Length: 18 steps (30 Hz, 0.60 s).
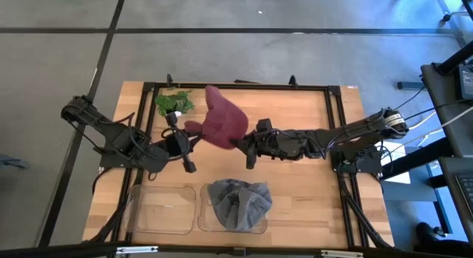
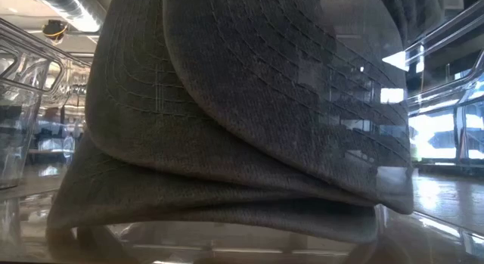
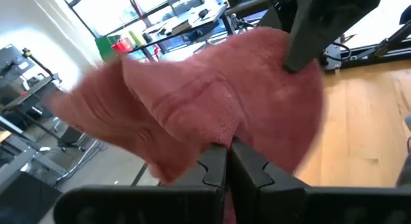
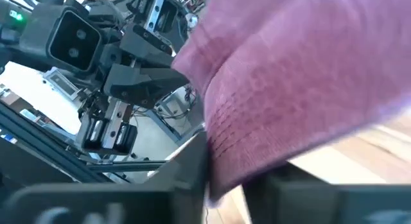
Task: Pick & Place hat
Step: Put the red cap into the left transparent bin
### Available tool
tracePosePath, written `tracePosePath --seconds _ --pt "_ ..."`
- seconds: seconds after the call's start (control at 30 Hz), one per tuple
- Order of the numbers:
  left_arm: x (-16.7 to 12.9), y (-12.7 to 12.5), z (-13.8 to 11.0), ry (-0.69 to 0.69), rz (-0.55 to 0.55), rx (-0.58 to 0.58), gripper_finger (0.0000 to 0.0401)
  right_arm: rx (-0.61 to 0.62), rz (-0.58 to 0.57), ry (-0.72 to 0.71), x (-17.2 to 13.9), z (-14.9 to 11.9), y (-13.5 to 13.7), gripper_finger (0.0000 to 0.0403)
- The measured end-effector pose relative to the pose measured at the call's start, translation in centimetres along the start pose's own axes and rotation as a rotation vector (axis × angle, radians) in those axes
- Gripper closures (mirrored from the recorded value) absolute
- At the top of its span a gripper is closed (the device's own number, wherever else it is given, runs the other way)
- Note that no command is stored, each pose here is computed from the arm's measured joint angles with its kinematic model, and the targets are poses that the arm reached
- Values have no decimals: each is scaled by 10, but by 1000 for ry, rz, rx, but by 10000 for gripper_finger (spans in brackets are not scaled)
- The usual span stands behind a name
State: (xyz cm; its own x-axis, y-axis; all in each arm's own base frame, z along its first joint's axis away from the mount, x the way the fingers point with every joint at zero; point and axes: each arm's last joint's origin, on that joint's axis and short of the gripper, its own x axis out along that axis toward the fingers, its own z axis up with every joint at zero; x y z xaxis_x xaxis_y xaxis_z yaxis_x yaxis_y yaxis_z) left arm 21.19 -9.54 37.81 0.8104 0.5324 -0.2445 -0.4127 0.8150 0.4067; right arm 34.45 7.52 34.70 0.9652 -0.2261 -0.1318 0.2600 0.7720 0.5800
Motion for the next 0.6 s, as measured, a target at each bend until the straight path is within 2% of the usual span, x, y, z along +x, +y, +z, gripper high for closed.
tracePosePath --seconds 0.1,0.33,0.47,0.6 --pt "0 0 0 -2 -3 -4 393 -47 1 -1 0 1 0 381" --pt "-6 1 2 -23 -29 -47 386 -105 -11 14 -3 2 -1 384" --pt "-23 15 4 -58 -59 -155 386 -148 -33 45 -17 11 -3 386" --pt "-39 38 -2 -60 -98 -396 384 -212 4 179 -39 20 -7 386"
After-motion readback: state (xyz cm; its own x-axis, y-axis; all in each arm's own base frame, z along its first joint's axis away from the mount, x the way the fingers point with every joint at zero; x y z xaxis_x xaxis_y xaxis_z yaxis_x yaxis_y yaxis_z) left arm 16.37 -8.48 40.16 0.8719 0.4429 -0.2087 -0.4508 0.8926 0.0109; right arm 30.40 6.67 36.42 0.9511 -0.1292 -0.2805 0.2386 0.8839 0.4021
